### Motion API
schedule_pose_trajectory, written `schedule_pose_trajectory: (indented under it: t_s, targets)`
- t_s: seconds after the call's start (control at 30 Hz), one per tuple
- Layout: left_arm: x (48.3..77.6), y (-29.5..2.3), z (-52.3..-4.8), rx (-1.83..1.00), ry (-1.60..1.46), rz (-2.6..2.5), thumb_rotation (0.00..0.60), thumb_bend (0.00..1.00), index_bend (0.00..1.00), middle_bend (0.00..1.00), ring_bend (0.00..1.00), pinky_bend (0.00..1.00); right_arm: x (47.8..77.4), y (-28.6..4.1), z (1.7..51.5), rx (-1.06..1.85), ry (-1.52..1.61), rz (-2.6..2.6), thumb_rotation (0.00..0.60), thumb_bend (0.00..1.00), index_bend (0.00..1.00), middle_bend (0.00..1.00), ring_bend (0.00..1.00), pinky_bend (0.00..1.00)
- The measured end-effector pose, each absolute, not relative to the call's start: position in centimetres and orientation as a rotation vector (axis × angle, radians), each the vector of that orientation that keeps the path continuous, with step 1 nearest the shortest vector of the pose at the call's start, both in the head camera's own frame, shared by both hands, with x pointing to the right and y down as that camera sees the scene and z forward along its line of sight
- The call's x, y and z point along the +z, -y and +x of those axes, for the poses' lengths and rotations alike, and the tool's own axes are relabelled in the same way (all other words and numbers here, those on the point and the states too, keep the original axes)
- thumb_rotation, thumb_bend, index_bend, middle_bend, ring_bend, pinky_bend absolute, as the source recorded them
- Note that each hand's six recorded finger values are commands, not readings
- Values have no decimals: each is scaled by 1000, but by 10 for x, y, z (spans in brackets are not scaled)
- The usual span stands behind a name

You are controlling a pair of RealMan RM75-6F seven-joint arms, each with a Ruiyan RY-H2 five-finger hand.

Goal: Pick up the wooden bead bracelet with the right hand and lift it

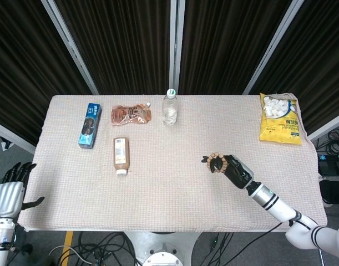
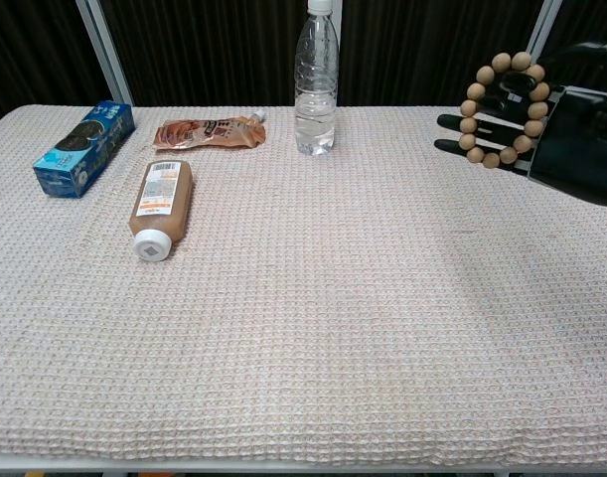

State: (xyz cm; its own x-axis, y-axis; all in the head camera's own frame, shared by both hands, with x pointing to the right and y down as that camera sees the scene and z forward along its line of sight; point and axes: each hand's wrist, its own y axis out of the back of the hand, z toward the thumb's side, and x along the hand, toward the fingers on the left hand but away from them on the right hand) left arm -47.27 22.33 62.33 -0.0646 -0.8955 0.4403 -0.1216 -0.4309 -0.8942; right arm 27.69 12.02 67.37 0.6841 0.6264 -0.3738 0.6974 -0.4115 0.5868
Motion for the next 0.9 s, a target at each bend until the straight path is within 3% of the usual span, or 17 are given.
schedule_pose_trajectory:
  t_s: [0.17, 0.4, 0.9]
  targets:
    - [623, -222, -471, -1554, -1106, -1576, 600, 0, 140, 99, 0, 117, 671, -119, 282, -127, -1021, 2171, 174, 997, 619, 564, 236, 0]
    - [623, -221, -470, -1552, -1105, -1575, 600, 0, 140, 99, 0, 117, 669, -119, 287, -135, -1024, 2201, 173, 1000, 507, 555, 214, 0]
    - [624, -221, -471, -1555, -1103, -1576, 600, 0, 140, 99, 0, 117, 666, -120, 294, -150, -1012, 2247, 196, 1000, 444, 527, 191, 0]
